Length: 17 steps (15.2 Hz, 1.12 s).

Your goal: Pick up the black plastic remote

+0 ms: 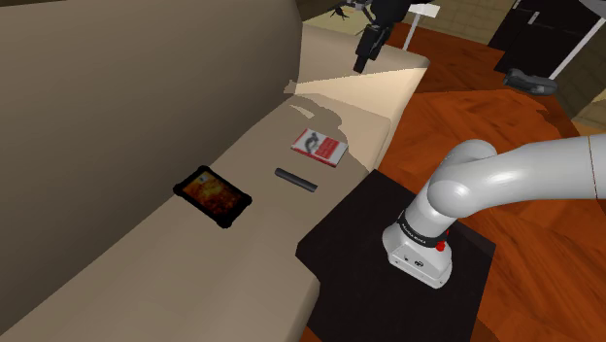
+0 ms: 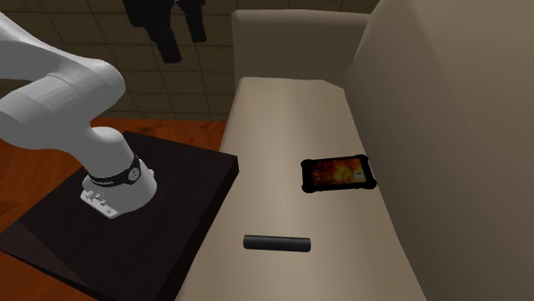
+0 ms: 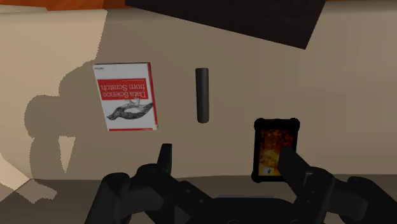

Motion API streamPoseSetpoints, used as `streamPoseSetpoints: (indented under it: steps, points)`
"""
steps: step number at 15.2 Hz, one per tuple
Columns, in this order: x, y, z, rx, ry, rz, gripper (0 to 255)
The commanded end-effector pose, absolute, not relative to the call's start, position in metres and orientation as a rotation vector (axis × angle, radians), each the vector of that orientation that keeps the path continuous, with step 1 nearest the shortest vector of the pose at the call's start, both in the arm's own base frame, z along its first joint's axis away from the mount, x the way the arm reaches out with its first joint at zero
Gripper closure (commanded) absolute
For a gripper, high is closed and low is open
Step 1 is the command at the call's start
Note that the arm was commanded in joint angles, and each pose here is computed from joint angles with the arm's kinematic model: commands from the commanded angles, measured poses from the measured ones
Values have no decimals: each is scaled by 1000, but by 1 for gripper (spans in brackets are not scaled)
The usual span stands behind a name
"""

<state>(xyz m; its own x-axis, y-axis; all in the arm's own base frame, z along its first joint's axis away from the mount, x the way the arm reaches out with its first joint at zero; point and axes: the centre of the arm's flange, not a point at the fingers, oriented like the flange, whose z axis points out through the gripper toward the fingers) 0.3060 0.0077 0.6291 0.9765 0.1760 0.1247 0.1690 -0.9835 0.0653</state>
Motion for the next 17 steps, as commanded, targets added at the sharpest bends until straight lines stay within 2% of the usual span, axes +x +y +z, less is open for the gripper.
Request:
streamPoseSetpoints:
  steps: [1,17]
  points:
    - [306,8,629,3069,268,201,0]
    - [378,-4,428,3121,276,106,0]
